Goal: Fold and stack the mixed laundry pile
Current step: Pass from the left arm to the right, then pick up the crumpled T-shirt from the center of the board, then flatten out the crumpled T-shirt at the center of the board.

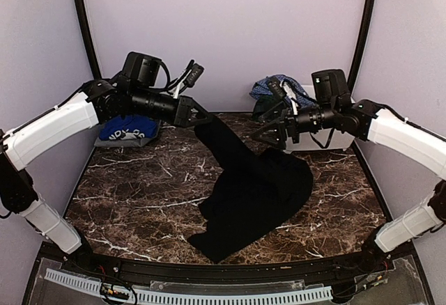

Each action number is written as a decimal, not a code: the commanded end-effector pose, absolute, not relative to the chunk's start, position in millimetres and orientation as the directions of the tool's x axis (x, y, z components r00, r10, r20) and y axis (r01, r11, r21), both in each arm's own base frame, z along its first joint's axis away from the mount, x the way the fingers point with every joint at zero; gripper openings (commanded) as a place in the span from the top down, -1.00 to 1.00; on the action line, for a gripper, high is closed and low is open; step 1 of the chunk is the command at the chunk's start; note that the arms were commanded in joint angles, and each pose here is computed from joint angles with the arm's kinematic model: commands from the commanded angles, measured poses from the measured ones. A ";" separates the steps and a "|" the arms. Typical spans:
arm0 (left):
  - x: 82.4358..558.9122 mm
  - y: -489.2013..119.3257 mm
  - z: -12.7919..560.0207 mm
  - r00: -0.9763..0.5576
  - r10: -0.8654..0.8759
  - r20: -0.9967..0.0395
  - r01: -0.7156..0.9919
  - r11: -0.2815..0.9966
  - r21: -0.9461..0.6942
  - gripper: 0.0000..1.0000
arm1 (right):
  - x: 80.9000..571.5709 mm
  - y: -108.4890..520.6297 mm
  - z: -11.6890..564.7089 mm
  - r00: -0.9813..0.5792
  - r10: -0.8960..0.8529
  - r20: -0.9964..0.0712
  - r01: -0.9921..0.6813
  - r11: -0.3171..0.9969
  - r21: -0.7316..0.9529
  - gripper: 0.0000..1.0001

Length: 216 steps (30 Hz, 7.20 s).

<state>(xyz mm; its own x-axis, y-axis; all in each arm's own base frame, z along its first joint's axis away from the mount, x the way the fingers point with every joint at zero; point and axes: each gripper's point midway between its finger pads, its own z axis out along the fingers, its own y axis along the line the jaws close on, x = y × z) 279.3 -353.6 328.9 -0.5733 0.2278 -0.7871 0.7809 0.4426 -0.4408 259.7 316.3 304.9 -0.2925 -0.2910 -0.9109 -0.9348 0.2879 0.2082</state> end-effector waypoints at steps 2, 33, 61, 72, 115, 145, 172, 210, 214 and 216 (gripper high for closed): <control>259.5 -355.7 346.6 -0.532 0.269 -0.803 0.830 0.354 -0.432 1.00 | 256.5 358.4 319.6 -0.101 -0.300 -0.949 -0.989 0.134 0.062 -0.93; 292.2 -273.4 231.1 -0.772 -0.037 -0.634 0.469 0.640 -0.608 -0.53 | 292.4 313.8 494.7 0.111 -0.089 -0.990 -0.847 0.513 -0.142 1.00; 291.6 -353.0 143.5 -0.577 0.135 -0.805 0.527 0.815 -0.241 -0.38 | 273.2 249.2 577.4 0.175 0.029 -0.984 -0.704 0.703 -0.104 1.00; 269.8 -380.7 193.8 -0.443 0.119 -0.888 0.741 0.607 -0.288 -0.54 | 256.8 239.0 585.7 0.181 0.045 -0.982 -0.714 0.693 -0.100 1.00; 283.2 -177.5 457.6 -0.063 0.055 -0.997 0.335 0.942 0.030 1.00 | 206.8 206.7 654.3 0.313 0.122 -0.942 -0.717 0.681 -0.150 1.00; 162.6 -43.8 551.2 -0.039 -0.259 -0.965 0.270 0.927 -0.260 1.00 | 162.4 212.5 694.2 0.286 0.320 -0.903 -0.827 0.559 -0.064 1.00; 474.2 43.1 225.8 -0.562 -0.233 -0.794 -0.299 0.952 -0.068 1.00 | 560.2 400.5 323.9 0.030 -0.288 -0.957 -0.480 0.836 -0.266 1.00; 240.2 -23.0 534.0 -0.006 -0.155 -0.988 0.142 0.978 -0.154 1.00 | 248.8 277.9 624.9 0.427 0.000 -0.904 -0.545 0.798 -0.258 1.00; 217.4 -23.8 563.3 0.074 -0.175 -0.982 0.159 0.974 -0.161 1.00 | 219.4 259.0 654.9 0.472 0.062 -0.879 -0.535 0.813 -0.229 1.00; 216.5 -21.4 571.3 0.101 -0.181 -0.978 0.149 0.975 -0.165 1.00 | 223.1 258.6 662.6 0.486 0.060 -0.872 -0.509 0.830 -0.227 1.00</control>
